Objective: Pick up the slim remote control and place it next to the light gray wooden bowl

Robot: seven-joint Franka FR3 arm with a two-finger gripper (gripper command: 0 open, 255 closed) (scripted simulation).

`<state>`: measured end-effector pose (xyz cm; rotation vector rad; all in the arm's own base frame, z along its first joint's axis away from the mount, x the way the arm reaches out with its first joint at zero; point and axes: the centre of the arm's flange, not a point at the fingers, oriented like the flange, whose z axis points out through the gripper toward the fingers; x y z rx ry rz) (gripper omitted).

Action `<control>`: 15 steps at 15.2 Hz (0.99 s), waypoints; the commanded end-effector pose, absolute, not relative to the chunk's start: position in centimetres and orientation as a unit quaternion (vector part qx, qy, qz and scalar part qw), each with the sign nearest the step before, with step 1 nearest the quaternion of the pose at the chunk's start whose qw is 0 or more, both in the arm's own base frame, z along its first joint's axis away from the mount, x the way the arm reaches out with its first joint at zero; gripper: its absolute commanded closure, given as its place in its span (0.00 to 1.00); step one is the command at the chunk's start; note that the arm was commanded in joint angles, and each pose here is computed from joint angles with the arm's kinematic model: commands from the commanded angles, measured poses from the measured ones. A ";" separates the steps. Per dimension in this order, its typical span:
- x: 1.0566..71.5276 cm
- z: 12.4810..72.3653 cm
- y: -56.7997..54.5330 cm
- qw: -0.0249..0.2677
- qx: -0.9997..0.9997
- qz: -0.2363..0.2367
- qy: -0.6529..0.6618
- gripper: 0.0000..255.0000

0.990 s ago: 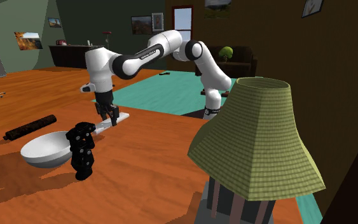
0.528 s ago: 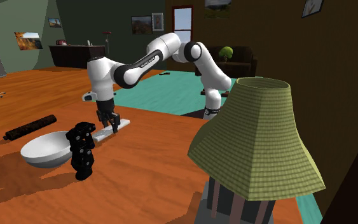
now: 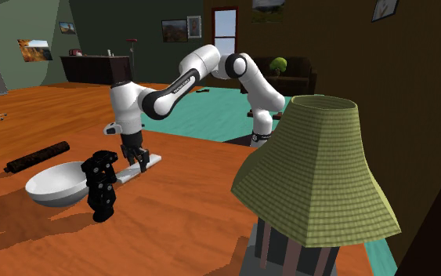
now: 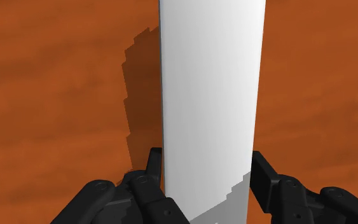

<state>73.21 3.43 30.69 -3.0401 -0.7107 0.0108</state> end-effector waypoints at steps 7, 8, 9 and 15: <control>73.2 30.6 3.4 0.010 -0.974 0.003 -0.228 0.00; 73.2 30.6 3.4 0.010 -0.974 0.003 -0.228 0.00; 73.2 30.6 3.4 0.010 -0.974 0.003 -0.228 0.00; 73.3 34.6 3.3 0.010 -0.974 0.003 -0.228 0.00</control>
